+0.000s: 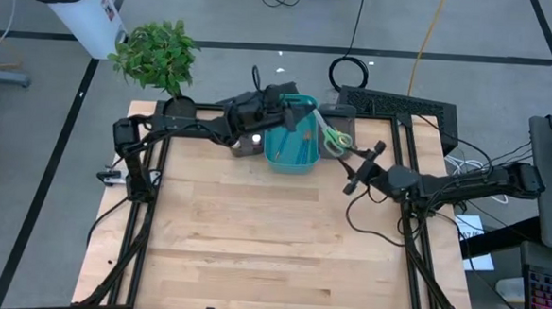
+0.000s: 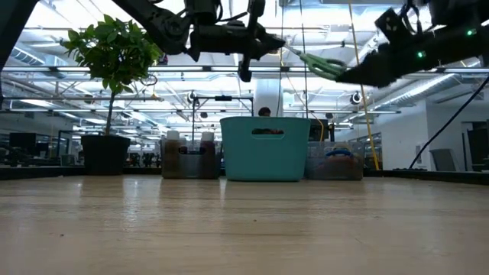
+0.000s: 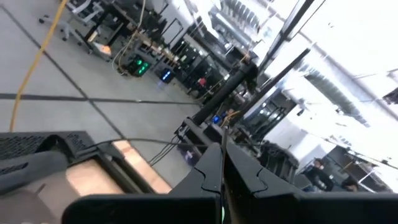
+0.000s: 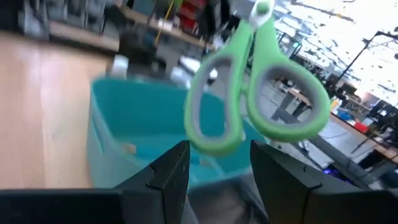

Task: Pick & Place Paint Supplies
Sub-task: Put the green scissor into the right black bin

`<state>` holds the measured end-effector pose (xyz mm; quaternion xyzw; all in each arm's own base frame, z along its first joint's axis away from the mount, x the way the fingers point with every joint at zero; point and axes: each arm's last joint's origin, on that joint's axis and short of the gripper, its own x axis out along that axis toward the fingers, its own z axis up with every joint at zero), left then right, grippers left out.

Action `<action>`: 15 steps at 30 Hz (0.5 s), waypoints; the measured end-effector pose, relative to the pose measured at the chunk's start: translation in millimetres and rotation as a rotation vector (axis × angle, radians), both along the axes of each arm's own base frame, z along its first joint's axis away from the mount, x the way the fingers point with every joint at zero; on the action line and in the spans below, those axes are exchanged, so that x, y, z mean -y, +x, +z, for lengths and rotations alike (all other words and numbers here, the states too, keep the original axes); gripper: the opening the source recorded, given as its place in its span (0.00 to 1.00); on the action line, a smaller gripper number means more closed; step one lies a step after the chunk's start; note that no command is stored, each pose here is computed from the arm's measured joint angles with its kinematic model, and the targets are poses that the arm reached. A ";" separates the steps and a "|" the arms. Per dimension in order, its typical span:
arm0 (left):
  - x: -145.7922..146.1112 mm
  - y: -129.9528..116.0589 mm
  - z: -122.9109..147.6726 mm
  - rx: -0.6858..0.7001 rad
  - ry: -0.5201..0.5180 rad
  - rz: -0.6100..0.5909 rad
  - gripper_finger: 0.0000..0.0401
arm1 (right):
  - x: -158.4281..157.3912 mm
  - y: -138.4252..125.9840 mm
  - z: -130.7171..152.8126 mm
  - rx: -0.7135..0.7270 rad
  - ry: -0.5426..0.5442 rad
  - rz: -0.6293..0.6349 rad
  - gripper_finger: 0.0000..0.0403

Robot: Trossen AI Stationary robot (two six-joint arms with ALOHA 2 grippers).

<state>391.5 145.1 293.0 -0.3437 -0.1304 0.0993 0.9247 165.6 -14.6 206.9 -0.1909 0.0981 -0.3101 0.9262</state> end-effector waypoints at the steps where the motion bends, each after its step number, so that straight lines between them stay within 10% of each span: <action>1: 0.1 -0.2 1.1 0.012 0.001 -0.003 0.00 | -0.1 0.2 2.6 0.042 0.016 0.000 0.40; 15: 10.8 1.2 10.8 0.097 0.037 -0.038 0.00 | -0.7 0.0 24.5 0.531 0.373 0.096 0.40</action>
